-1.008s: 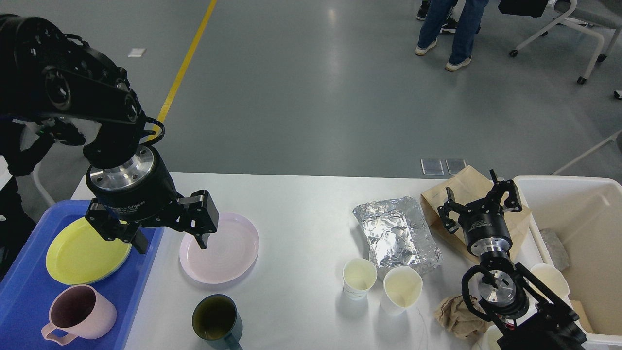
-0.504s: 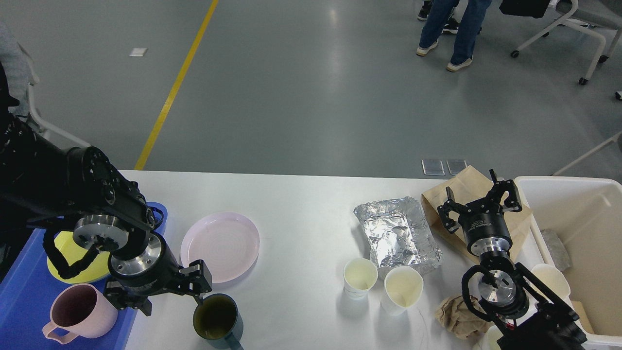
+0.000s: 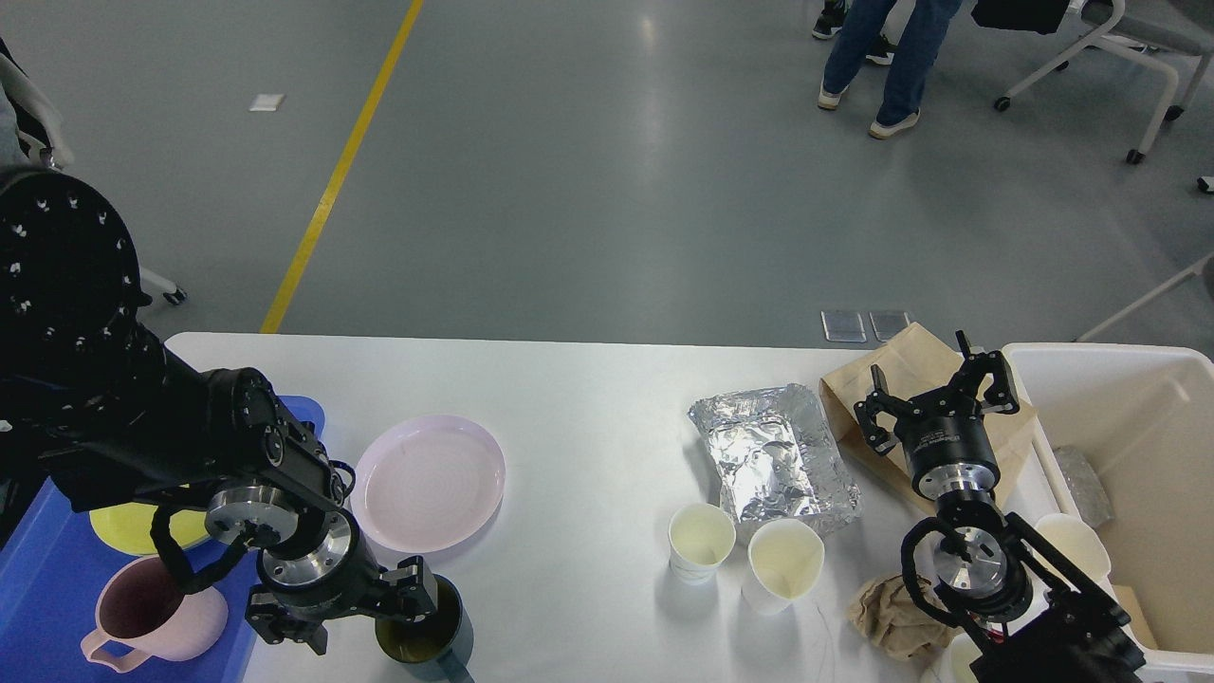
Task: Tidy desktop
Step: 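Close the left gripper around the dark green mug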
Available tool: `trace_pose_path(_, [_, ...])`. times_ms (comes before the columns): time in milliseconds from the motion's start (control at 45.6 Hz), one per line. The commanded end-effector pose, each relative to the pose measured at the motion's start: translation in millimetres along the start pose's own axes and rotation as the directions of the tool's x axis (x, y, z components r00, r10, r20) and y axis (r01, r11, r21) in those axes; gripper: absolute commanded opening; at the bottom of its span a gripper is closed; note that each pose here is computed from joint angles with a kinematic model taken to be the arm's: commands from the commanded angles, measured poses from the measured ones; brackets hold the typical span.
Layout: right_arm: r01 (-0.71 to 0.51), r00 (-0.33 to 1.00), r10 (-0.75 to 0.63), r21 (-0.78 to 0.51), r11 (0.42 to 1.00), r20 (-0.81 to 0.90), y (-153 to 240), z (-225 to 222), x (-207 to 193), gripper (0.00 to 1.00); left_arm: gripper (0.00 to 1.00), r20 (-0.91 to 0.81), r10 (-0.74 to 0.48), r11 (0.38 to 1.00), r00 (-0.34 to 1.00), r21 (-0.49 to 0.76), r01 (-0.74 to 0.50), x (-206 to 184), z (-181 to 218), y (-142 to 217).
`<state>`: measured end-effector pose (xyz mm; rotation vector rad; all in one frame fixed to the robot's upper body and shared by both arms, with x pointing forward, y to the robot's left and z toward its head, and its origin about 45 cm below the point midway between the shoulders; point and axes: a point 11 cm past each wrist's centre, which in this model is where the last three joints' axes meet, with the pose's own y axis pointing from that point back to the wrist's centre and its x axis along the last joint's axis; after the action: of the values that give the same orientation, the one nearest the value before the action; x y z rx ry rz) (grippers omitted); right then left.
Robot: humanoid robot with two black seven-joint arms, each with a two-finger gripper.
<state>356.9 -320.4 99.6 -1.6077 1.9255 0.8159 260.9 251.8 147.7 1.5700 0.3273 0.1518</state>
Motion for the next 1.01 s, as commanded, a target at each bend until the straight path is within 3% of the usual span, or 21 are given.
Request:
trace_pose_path(0, [0.0,1.0,0.0,0.0,1.0,0.0,0,0,0,1.0,0.9,0.01,0.017,0.999,1.0,-0.033,-0.017,9,-2,-10])
trace_pose_path(351, [0.0,1.0,0.0,0.0,1.0,0.0,0,0,0,1.0,0.86,0.046,0.055,0.997,0.997,-0.057,-0.053,0,4,-31])
trace_pose_path(701, [0.0,1.0,0.0,0.0,1.0,0.0,0,0,0,1.0,0.25,0.052,0.049,0.998,0.997,-0.046,-0.046,0,0,-30])
trace_pose_path(833, [0.0,1.0,0.0,-0.001,1.0,0.0,0,0,0,1.0,0.18,0.05,0.051,0.998,0.997,-0.047,-0.048,1,0,-30])
trace_pose_path(986, [0.0,1.0,0.0,0.0,1.0,0.0,0,0,0,1.0,0.0,0.044,0.046,0.998,0.998,-0.042,-0.044,0,-4,-29])
